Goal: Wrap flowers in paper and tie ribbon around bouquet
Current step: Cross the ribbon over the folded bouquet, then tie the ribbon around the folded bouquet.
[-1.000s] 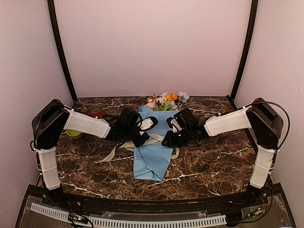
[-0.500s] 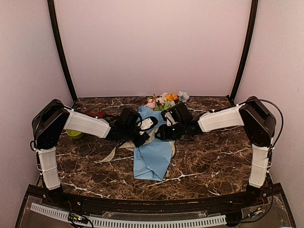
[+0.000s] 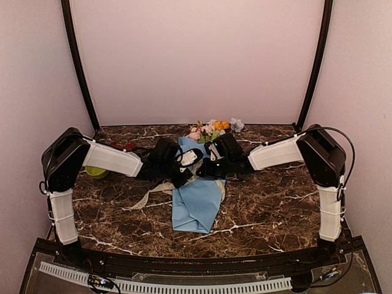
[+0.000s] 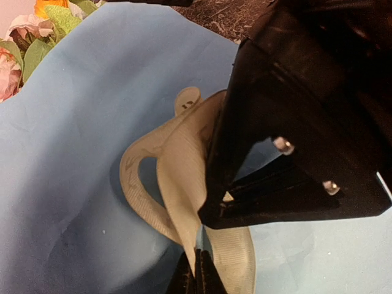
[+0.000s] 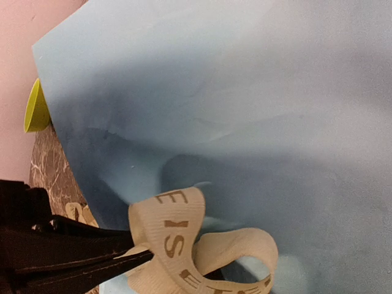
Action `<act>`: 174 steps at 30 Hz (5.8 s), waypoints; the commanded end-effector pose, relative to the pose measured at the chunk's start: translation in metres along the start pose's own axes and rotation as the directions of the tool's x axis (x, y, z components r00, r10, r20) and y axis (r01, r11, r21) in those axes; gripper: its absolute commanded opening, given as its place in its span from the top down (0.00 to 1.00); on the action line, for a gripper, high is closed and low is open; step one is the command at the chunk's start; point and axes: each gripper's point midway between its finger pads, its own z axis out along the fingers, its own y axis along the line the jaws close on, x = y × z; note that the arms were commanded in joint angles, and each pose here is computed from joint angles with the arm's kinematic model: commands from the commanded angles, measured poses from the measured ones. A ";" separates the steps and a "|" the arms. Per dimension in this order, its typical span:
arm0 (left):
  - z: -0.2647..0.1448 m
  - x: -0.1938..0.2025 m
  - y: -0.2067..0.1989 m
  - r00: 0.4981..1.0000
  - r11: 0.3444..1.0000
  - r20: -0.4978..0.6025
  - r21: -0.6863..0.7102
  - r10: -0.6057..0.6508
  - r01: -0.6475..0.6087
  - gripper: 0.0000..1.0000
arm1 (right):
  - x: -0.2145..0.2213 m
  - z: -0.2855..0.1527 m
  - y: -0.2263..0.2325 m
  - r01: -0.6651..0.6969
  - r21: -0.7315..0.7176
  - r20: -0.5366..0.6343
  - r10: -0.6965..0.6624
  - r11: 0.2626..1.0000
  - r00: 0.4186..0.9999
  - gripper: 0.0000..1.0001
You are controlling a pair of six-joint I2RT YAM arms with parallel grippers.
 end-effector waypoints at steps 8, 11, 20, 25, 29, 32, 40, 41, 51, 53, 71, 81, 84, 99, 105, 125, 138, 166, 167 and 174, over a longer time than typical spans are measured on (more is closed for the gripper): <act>-0.001 -0.003 0.021 0.999 0.997 -0.011 -0.066 -0.036 0.036 1.00 | 0.031 -0.033 0.027 0.074 -0.153 -0.158 -0.099 0.985 0.983 1.00; 0.000 -0.001 0.022 0.999 0.997 -0.017 -0.072 -0.038 0.036 1.00 | 0.059 -0.056 0.026 0.109 -0.182 -0.245 -0.152 0.977 0.957 1.00; 0.003 0.010 0.023 0.998 0.996 -0.044 -0.077 -0.052 0.048 1.00 | 0.104 -0.123 0.030 0.181 -0.239 -0.394 -0.266 0.954 0.880 1.00; -0.005 0.005 0.015 0.999 0.998 -0.014 -0.033 -0.045 0.044 0.98 | 0.093 -0.140 -0.012 0.185 -0.089 -0.379 -0.205 0.979 0.902 1.00; -0.021 -0.010 0.008 0.999 0.999 0.032 0.009 -0.032 0.031 0.65 | 0.088 -0.133 -0.028 0.155 -0.062 -0.368 -0.167 0.986 0.915 1.00; -0.039 -0.020 -0.003 0.999 0.997 0.050 0.079 -0.002 -0.002 0.50 | 0.079 -0.126 -0.027 0.158 -0.060 -0.353 -0.169 0.986 0.920 1.00; -0.100 0.016 -0.019 0.998 0.989 -0.052 0.142 0.043 -0.035 0.37 | 0.063 -0.115 -0.033 0.194 -0.023 -0.346 -0.190 0.981 0.919 1.00; -0.105 0.028 -0.017 0.996 0.990 -0.078 0.135 0.036 -0.025 0.37 | 0.059 -0.114 -0.032 0.201 -0.020 -0.341 -0.196 0.979 0.920 1.00; -0.109 0.134 0.031 0.909 0.995 -0.407 -0.047 -0.094 0.083 0.32 | 0.047 -0.116 -0.020 0.249 -0.058 -0.318 -0.254 0.967 0.913 1.00; -0.104 0.149 0.031 0.873 0.989 -0.466 -0.032 -0.140 0.142 0.33 | 0.044 -0.116 -0.021 0.255 -0.048 -0.316 -0.257 0.966 0.913 1.00; -0.098 0.162 0.088 0.828 0.907 -0.416 -0.351 -0.375 0.234 1.00 | 0.001 -0.138 -0.009 0.319 -0.054 -0.239 -0.322 0.946 0.916 1.00; -0.144 0.114 0.118 0.893 0.821 -0.135 -0.470 -0.430 0.324 1.00 | -0.056 -0.145 -0.010 0.319 0.032 -0.102 -0.314 0.947 0.944 1.00; -0.159 0.080 0.119 0.909 0.817 0.006 -0.435 -0.418 0.378 1.00 | -0.066 -0.135 0.002 0.338 0.021 -0.091 -0.335 0.941 0.938 1.00; -0.168 -0.052 0.077 0.925 0.895 0.263 -0.283 -0.274 0.345 1.00 | -0.140 -0.131 0.067 0.443 0.060 0.118 -0.447 0.894 0.887 1.00; -0.157 -0.052 0.063 0.927 0.914 0.258 -0.231 -0.273 0.333 1.00 | -0.183 -0.137 0.039 0.438 0.233 0.188 -0.482 0.868 0.856 1.00; -0.136 -0.078 0.048 0.928 0.936 0.267 -0.170 -0.259 0.310 1.00 | -0.191 -0.141 0.078 0.486 0.151 0.239 -0.509 0.861 0.827 1.00; -0.209 0.177 0.155 0.474 0.318 0.298 -0.446 -0.829 0.837 1.00 | -0.112 -0.312 -0.296 -0.534 0.213 0.612 0.314 0.818 0.726 1.00; -0.264 0.302 0.121 0.160 -0.104 0.458 -0.499 -0.875 0.860 1.00 | -0.014 -0.405 -0.403 -0.750 0.292 0.747 0.349 0.593 0.566 1.00; -0.264 0.303 0.121 0.160 -0.104 0.458 -0.499 -0.875 0.860 1.00 | -0.016 -0.405 -0.403 -0.748 0.292 0.746 0.348 0.596 0.568 1.00; -0.265 0.302 0.122 0.160 -0.101 0.458 -0.494 -0.874 0.864 1.00 | -0.018 -0.406 -0.403 -0.744 0.299 0.741 0.345 0.598 0.576 1.00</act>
